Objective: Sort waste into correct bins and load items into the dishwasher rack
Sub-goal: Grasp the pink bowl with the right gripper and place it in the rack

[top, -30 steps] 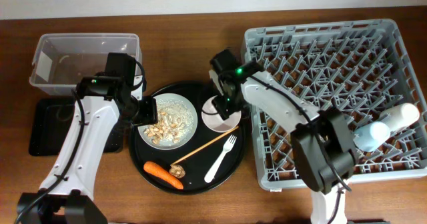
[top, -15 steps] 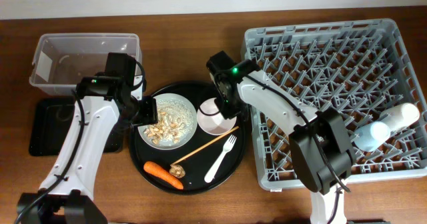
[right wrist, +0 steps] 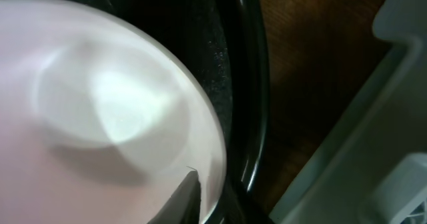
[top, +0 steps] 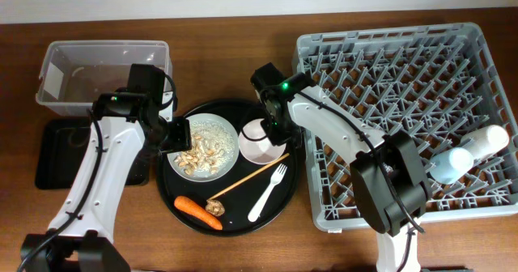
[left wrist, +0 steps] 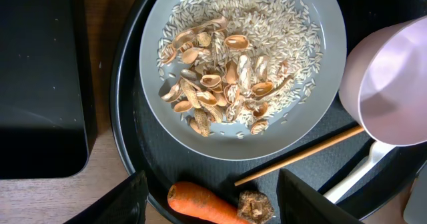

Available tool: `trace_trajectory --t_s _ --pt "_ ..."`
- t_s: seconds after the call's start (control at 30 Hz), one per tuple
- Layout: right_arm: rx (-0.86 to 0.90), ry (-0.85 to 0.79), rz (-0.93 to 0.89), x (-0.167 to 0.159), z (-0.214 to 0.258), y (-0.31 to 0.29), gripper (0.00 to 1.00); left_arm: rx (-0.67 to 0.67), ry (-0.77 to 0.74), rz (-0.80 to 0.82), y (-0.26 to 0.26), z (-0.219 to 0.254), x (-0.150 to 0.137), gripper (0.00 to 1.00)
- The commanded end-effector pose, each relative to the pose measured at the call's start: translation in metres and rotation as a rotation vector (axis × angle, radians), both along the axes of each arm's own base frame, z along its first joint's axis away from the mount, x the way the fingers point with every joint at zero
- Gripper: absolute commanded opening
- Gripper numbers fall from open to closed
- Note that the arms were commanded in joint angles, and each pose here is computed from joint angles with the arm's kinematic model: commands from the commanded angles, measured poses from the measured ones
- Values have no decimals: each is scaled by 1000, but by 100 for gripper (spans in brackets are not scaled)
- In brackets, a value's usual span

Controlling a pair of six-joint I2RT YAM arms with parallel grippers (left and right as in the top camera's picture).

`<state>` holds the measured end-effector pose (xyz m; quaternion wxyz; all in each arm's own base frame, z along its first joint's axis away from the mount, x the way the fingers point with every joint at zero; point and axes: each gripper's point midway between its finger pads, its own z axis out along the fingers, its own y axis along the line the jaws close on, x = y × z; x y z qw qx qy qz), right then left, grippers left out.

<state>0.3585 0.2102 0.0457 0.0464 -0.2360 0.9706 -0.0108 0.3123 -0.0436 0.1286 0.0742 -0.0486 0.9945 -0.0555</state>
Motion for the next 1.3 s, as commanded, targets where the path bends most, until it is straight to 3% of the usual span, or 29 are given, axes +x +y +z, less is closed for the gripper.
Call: trace_trajectory --t_s 0.0,0.2,0.27,0.4,0.53,0.7,0.83,0.9,1.0,1.1,1.17,1.27 --pt "-11 5 -13 -2 -4 -1 4 2 -4 5 1 1 1 61" --pt "-11 6 -13 -2 -4 -1 4 3 -5 6 2 1 1 61" --pt "-10 6 -13 -2 -4 -1 25 3 -5 5 2 1 1 61" --pt "-4 10 -11 -3 -4 1 26 3 -5 6 2 1 2 61" --pt "1 43 -11 -8 -12 2 25 3 -4 5 2 1 1 61" --pt "-7 56 -19 -10 -14 0 4 3 -4 5 2 1 1 61" --pt "-18 -133 -43 16 60 -12 4 3 -4 5 2 1 1 61" --pt "-39 -372 -140 37 161 -54 4 3 -4 6 2 1 1 61" --pt "-204 -666 -360 41 256 -151 4 3 -5 5 2 1 2 61" --pt "-389 -723 -565 35 277 -237 4 4 -5 5 2 1 2 61" --pt "-597 -786 -823 26 288 -310 4 3 -6 5 2 1 2 61" --pt "-831 -782 -968 27 279 -366 4 2 -9 5 1 1 2 61"
